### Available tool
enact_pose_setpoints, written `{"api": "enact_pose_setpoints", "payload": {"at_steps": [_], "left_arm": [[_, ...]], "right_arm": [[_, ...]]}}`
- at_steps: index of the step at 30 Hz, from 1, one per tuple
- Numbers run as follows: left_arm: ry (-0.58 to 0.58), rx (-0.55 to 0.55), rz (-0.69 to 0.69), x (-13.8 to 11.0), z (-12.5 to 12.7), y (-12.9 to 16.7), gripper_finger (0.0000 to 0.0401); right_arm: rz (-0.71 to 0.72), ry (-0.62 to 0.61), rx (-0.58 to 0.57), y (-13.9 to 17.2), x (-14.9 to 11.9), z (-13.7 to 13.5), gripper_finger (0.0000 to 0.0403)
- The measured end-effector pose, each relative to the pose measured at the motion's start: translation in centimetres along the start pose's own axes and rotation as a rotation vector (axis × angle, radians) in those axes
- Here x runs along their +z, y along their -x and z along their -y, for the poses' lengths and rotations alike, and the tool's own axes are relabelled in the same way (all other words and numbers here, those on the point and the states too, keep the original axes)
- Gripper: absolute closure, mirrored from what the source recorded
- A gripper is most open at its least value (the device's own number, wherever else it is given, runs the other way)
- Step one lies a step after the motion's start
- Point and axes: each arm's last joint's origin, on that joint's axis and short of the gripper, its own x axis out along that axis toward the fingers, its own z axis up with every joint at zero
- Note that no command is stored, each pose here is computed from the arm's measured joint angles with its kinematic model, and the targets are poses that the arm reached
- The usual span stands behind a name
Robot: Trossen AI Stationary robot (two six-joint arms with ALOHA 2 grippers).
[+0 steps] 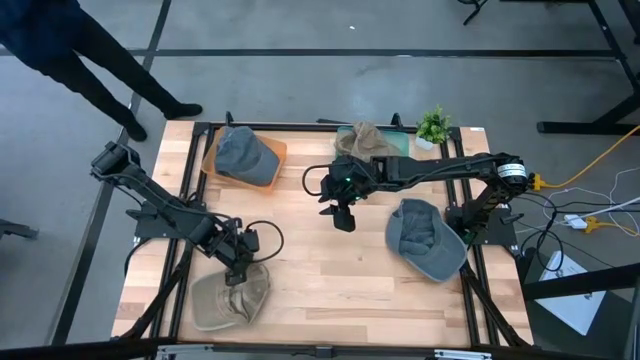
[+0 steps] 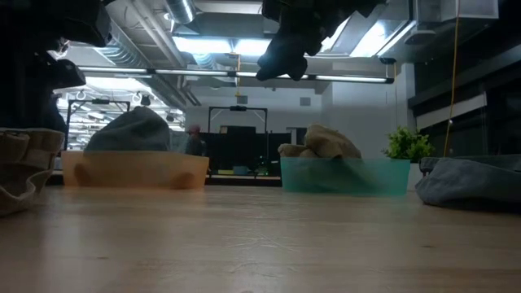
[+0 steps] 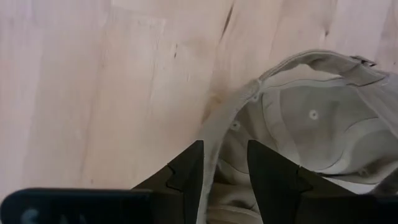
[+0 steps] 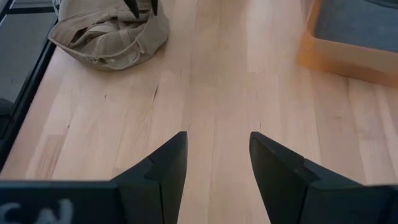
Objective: Pick & Place hat
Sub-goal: Put the brown cap into the green bin
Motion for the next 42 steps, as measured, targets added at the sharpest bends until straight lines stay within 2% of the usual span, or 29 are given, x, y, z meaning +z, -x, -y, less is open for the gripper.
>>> {"api": "enact_pose_setpoints", "payload": {"at_steps": [9, 16, 21, 24, 27, 29, 34, 42], "left_arm": [[-0.036, 0.04, 0.005, 0.0, 0.0, -0.5, 0.0283], [-0.053, 0.083, -0.062, -0.1, 0.6, -2.5, 0.0283], [0.002, 0.138, -0.102, -0.2, 0.7, -4.1, 0.0286], [0.041, 0.153, -0.102, -0.2, 0.8, -4.5, 0.0311], [0.083, 0.175, -0.066, -0.1, 0.7, -4.4, 0.0361], [0.11, 0.2, -0.011, 0.1, 0.6, -4.1, 0.0389], [0.224, 0.284, 0.211, 0.9, 0.1, -1.8, 0.0398], [0.317, 0.37, 0.697, 1.7, -1.8, 4.6, 0.0398]], "right_arm": [[0.0, 0.001, 0.0, 0.0, 0.0, 0.0, 0.0231], [0.002, 0.005, -0.008, 0.0, 0.0, 0.0, 0.0231], [0.005, 0.001, -0.008, 0.0, 0.0, 0.0, 0.0231], [0.005, -0.001, -0.008, 0.0, 0.0, 0.0, 0.0231], [0.003, -0.014, -0.008, 0.0, 0.0, 0.0, 0.0231], [0.003, -0.028, -0.008, 0.0, 0.0, 0.0, 0.0231], [0.007, -0.133, -0.005, 0.0, 0.0, 0.2, 0.0231], [0.115, -0.298, 0.228, 0.6, 1.2, 1.4, 0.0231]]}}
